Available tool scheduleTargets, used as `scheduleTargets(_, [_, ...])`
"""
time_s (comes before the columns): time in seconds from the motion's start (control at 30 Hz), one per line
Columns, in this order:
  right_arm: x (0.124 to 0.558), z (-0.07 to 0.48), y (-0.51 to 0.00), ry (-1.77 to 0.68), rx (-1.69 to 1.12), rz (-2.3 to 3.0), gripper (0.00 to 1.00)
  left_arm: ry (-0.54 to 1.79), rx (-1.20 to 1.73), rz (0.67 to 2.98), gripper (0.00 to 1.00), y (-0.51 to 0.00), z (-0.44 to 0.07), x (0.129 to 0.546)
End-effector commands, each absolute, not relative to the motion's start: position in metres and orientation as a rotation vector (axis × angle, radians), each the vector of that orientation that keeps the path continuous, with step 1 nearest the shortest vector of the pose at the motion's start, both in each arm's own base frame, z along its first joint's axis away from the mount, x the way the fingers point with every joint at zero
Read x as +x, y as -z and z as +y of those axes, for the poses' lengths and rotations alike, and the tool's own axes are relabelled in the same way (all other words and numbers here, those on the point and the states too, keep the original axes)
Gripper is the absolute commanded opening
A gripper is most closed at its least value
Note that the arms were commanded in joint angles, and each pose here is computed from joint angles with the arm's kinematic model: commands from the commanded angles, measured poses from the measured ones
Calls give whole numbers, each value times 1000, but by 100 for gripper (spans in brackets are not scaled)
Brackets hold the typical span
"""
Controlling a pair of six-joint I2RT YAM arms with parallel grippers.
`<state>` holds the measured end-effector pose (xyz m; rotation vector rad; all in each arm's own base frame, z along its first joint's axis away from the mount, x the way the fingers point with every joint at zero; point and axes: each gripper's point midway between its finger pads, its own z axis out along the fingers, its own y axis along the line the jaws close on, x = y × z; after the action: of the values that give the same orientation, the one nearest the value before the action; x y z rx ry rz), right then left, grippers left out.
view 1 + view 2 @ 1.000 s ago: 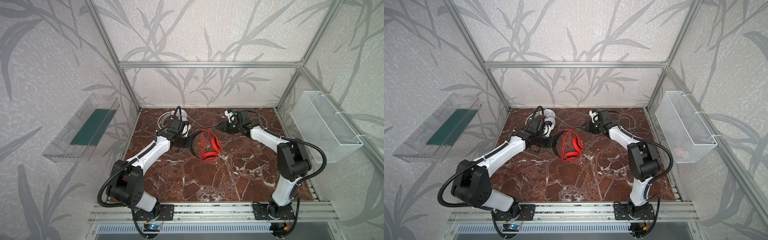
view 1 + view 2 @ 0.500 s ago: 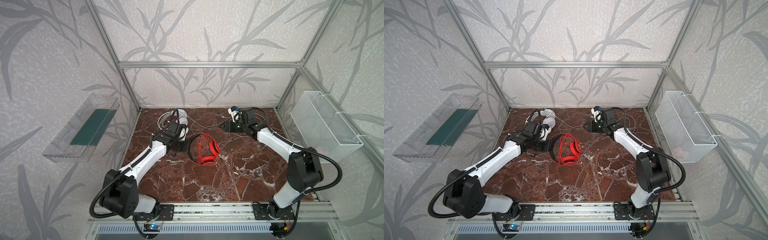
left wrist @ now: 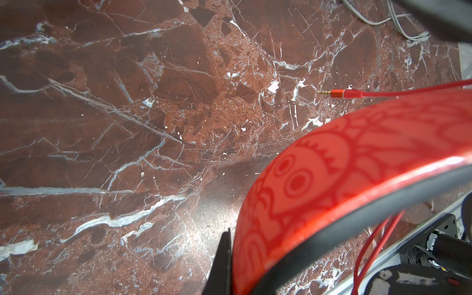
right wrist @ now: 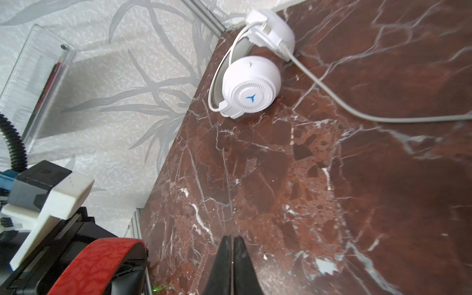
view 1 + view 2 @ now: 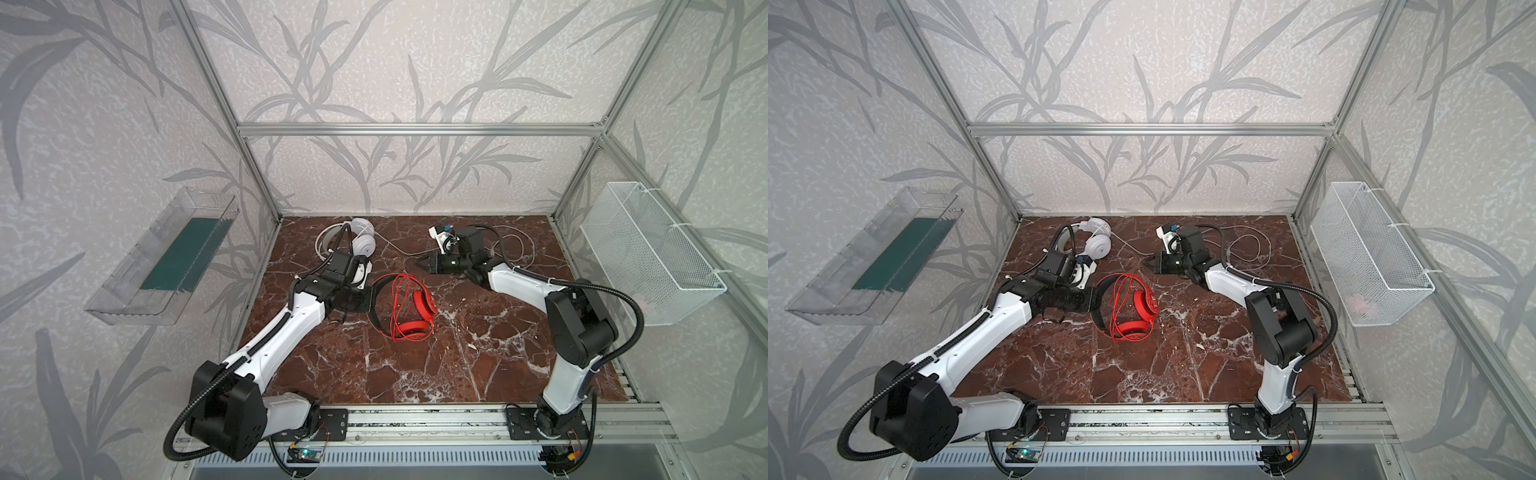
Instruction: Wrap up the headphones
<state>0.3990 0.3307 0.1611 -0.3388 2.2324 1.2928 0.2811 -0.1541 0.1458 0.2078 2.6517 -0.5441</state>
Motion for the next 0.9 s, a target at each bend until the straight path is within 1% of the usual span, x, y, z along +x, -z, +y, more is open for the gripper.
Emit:
scheduleTargets(0.0, [395, 345, -176, -1391, -362, 2170, 4, 586, 153, 2584, 0, -161, -156, 283])
scheduleTargets(0.2, [366, 355, -166, -1440, -422, 2189, 2, 615, 62, 2525, 0, -168, -155, 289])
scheduleTargets(0.37, [352, 351, -155, -1463, -392, 2249, 2, 556, 44, 2582, 0, -159, -147, 283])
scheduleTargets(0.5, [344, 336, -144, -1349, -418, 2297, 2, 529, 6, 2628, 0, -154, -139, 274])
scheduleTargets(0.67, [334, 317, -136, -1235, -464, 2362, 3, 531, -26, 2628, 0, -154, -133, 265])
scheduleTargets(0.7, [332, 312, -142, -1203, -471, 2363, 4, 525, -28, 2628, 0, -155, -132, 264])
scheduleTargets(0.8, [331, 294, -137, -1084, -455, 2399, 7, 496, -47, 2643, 0, -153, -125, 258])
scheduleTargets(0.87, [333, 279, -138, -998, -413, 2409, 14, 475, -59, 2660, 0, -151, -121, 253])
